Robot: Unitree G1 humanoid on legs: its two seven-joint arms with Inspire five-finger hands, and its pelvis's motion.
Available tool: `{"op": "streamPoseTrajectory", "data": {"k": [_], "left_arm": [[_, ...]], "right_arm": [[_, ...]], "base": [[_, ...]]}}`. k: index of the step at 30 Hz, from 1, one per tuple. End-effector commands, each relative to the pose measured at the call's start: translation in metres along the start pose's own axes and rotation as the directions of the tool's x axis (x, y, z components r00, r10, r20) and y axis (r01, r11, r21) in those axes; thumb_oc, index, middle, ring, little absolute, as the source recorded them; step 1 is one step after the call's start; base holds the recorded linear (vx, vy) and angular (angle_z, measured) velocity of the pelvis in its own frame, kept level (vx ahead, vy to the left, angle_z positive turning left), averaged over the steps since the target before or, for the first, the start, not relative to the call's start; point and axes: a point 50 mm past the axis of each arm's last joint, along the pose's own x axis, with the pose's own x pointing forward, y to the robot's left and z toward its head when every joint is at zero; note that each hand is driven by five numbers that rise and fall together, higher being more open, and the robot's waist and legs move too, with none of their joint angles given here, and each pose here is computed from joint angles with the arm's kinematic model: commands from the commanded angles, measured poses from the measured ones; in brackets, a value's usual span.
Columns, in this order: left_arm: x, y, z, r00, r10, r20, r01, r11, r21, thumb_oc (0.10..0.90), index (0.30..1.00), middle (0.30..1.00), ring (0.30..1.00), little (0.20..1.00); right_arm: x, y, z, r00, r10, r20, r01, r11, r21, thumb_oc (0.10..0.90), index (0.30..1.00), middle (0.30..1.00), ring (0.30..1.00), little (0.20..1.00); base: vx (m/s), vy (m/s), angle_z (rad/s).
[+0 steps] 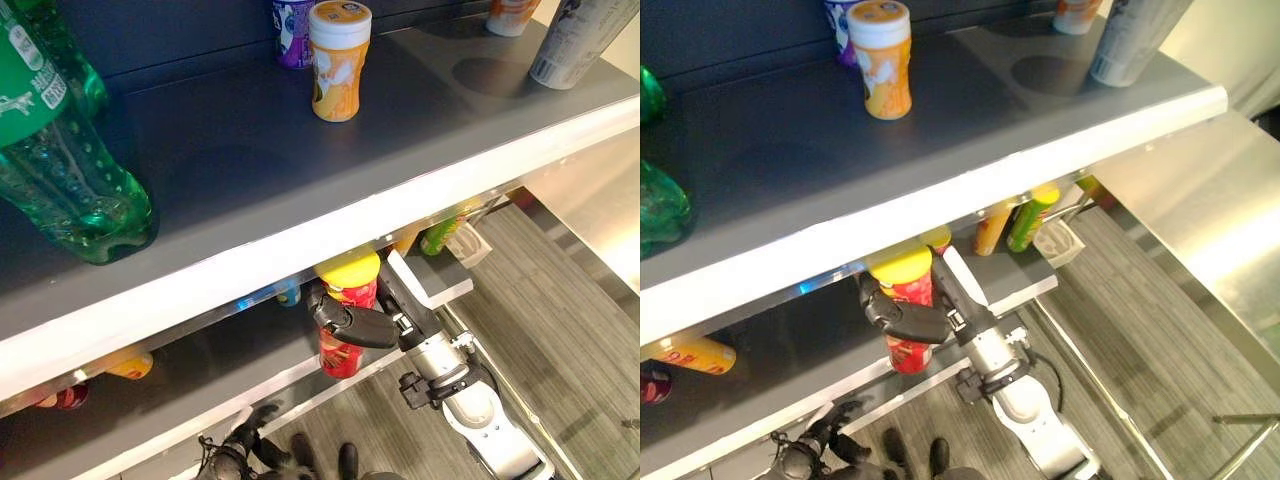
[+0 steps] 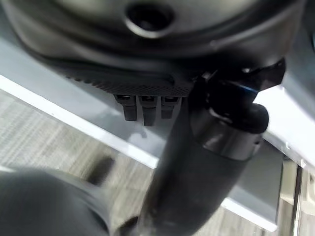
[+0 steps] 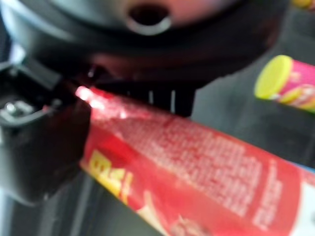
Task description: Put the goods on the table back onto the shelves and tidy them up.
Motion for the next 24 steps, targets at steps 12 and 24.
{"op": "streamPoseTrajectory", "data": {"k": [12, 24], "left_arm": [[0.004, -0.019, 0.018, 0.995, -0.082, 0.051, 0.079, 0.995, 0.068, 0.8, 0.9, 0.9, 0.9, 0.9], [0.002, 0.016, 0.0, 0.998, 0.06, -0.006, -0.06, 0.998, -0.011, 0.8, 0.9, 0.9, 0.9, 0.9]], "right_arm": [[0.006, -0.019, 0.043, 0.964, -0.064, 0.258, 0.049, 0.997, 0.065, 0.4, 0.3, 0.3, 0.3, 0.3], [0.011, -0.003, 0.042, 0.964, -0.087, 0.252, 0.077, 0.996, 0.046, 0.4, 0.3, 0.3, 0.3, 0.3]], "base": [[-0.15, 0.138, 0.43], [-0.3, 0.284, -0.04]]}}
